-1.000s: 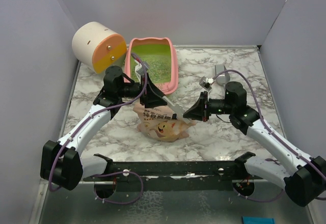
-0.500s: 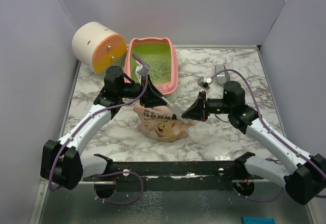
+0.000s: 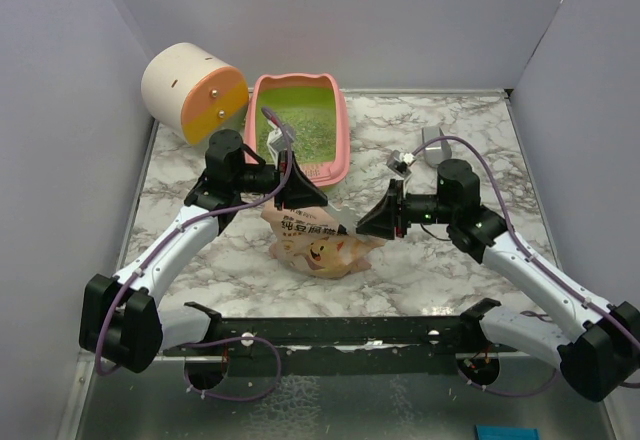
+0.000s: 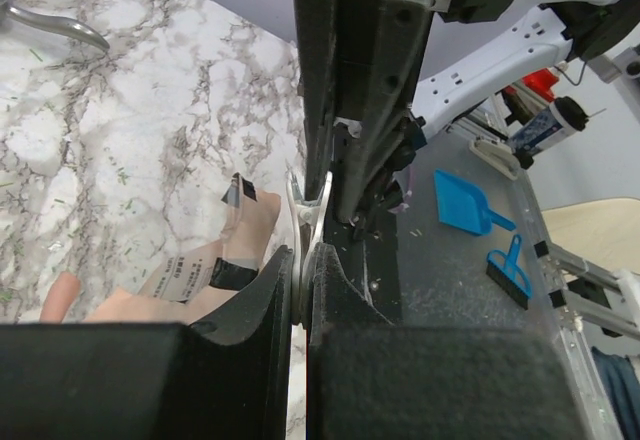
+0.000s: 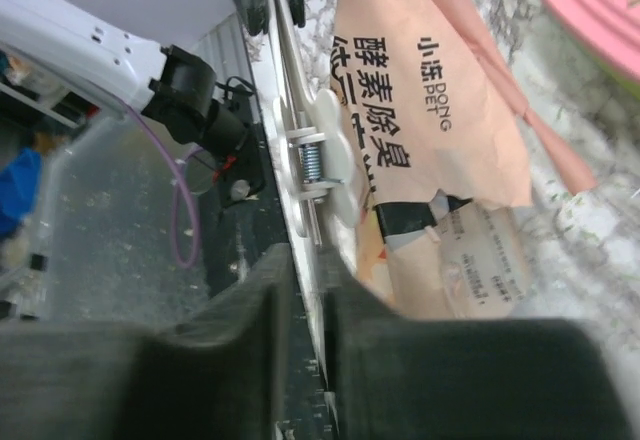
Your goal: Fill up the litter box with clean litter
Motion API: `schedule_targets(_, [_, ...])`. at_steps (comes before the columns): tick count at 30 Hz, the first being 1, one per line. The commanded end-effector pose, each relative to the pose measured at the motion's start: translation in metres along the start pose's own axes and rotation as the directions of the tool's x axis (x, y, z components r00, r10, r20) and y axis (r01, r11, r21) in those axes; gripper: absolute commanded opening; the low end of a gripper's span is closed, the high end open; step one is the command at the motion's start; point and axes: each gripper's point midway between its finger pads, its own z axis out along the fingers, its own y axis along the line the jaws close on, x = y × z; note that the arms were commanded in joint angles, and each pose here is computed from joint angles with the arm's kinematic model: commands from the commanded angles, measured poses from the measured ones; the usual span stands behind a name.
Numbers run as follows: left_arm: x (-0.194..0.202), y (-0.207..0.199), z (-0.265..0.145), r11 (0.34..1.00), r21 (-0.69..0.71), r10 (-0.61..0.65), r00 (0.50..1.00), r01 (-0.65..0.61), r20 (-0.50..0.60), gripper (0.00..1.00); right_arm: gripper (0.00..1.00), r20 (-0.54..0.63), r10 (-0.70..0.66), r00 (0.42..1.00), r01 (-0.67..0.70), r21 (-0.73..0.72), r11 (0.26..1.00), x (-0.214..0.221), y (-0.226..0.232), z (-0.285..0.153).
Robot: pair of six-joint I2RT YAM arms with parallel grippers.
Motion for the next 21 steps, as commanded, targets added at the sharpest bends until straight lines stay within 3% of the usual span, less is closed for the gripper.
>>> schedule_targets(1, [0.004,-0.010,-0.002,0.999,0.031,0.037,0.999,-0.036,-0.018,0.00,0.36,0.011,-0.060,0.998,0.060,0.062,0.996,-0.019,-0.002,-0.004])
schedule_targets(2, [0.005,-0.011,-0.002,0.999,0.032,0.038,0.999,-0.037,-0.022,0.00,0.45,0.004,-0.073,0.997,0.072,0.074,0.995,-0.021,-0.003,-0.005])
schedule_targets(4, [0.007,-0.014,-0.003,0.998,0.039,0.040,0.999,-0.039,-0.026,0.00,0.51,0.003,-0.092,0.996,0.091,0.071,0.993,-0.025,-0.001,-0.006])
schedule_targets(21, [0.011,-0.032,-0.005,0.993,0.100,0.067,0.997,-0.063,-0.032,0.00,0.52,0.024,-0.120,0.992,0.122,-0.185,0.975,-0.032,0.022,0.012])
